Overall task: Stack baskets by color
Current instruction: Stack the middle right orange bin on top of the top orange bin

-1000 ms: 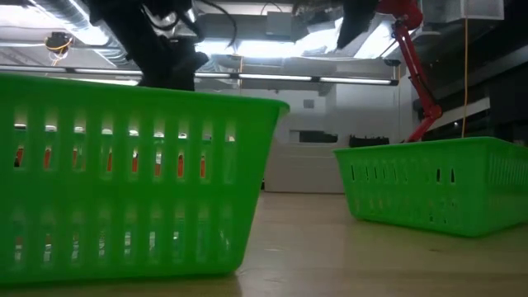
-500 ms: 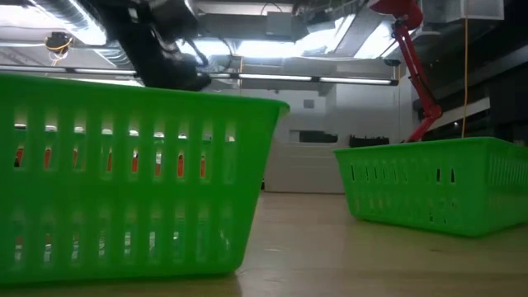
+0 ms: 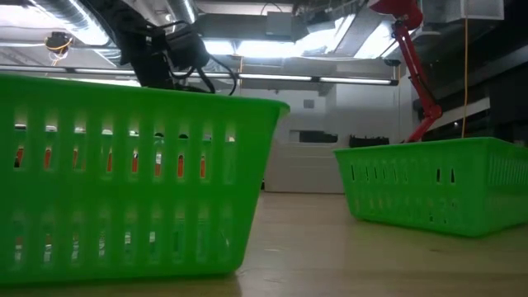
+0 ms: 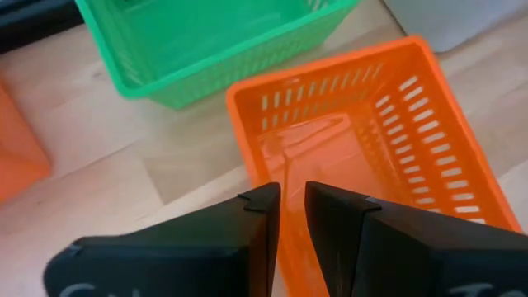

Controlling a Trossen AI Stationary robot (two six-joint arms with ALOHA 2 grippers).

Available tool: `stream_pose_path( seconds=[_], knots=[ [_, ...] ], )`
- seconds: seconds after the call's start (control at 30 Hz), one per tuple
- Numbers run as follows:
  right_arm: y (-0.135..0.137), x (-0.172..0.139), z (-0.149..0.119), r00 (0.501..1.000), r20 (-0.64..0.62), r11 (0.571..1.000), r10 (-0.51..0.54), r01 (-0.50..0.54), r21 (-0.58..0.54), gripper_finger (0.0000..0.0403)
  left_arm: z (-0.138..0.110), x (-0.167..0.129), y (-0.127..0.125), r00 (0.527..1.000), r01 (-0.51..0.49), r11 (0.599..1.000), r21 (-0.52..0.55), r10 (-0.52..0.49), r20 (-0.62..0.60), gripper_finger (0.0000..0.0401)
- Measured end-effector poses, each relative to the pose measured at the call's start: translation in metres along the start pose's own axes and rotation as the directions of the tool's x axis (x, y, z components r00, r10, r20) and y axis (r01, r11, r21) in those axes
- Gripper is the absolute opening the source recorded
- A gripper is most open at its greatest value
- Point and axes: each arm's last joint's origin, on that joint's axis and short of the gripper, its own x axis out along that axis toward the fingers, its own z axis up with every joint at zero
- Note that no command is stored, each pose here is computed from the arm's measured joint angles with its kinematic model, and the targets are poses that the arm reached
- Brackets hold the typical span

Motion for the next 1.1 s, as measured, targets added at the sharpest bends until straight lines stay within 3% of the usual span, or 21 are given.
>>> stream_pose_path(
  seconds=[0.17,0.33,0.47,0.73,1.1],
  knots=[
    [0.001,0.002,-0.019,1.0,-0.028,0.999,0.0,0.001,0.038,0.0117,0.002,0.0,-0.001,1.0,0.005,0.999,0.049,-0.006,0.019,0.0053],
    [0.004,0.002,-0.03,0.998,-0.004,0.996,0.068,-0.068,0.063,0.0117,0.002,0.001,0.001,1.0,0.022,1.0,0.005,-0.022,-0.005,0.0056],
    [0.007,0.0,-0.037,0.992,0.01,0.99,0.125,-0.126,0.058,0.0117,0.005,0.002,0.006,1.0,0.01,1.0,-0.02,-0.01,-0.006,0.0078],
    [0.007,0.003,-0.052,0.991,0.025,0.99,0.128,-0.129,0.052,0.0117,0.01,0.005,0.016,1.0,-0.003,0.997,-0.078,0.002,-0.009,0.0126],
    [0.005,0.021,-0.071,0.985,0.005,0.983,0.175,-0.174,0.063,0.0117,0.008,0.004,0.014,1.0,-0.013,0.997,-0.07,0.012,-0.009,0.0129]
  ],
)
